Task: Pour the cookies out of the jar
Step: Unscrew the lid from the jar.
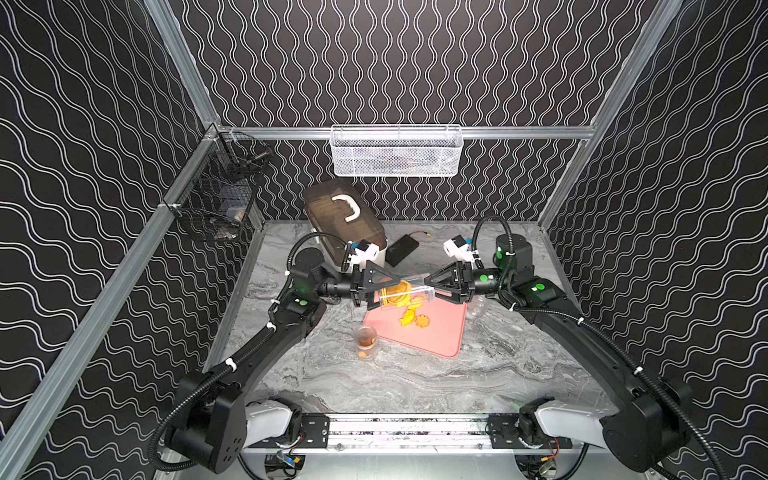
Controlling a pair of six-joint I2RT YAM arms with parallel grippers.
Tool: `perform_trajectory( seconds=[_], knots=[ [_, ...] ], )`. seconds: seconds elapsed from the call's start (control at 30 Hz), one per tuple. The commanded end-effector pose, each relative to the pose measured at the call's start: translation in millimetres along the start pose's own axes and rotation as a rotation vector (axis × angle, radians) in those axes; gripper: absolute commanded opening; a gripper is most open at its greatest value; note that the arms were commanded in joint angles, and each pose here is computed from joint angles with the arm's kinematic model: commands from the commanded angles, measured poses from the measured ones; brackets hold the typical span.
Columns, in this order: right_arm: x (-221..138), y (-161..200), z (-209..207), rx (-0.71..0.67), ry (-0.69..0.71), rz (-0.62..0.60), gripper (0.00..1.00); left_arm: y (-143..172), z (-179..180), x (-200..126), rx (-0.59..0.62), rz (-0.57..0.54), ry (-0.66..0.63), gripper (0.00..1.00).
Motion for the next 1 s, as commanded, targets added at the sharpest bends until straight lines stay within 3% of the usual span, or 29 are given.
perform_trajectory(
  seconds=[0.0, 0.4, 0.97],
  knots=[
    [0, -22, -14, 0.128, 0.023, -0.134, 0.62, -1, -15, 0, 0.059, 0.003, 0.04, 0.99],
    [-4, -26, -8, 0.166, -0.011, -0.184, 0.61, 2, -5, 0, 0.033, -0.003, 0.027, 0.99],
    [-4, -30, -25, 0.256, 0.019, -0.221, 0.6, 16, 38, 0, -0.068, 0.012, -0.086, 0.99]
  ],
)
Point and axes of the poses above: each gripper's point midway between its finger pads, its own x axis out along the fingers, its own z axis along the line the jaws close on, y = z × x, the point moved 1 cm from there along -x, back along the fingers, and after that the axes turned 15 degrees about x, right-handed, at the moved point
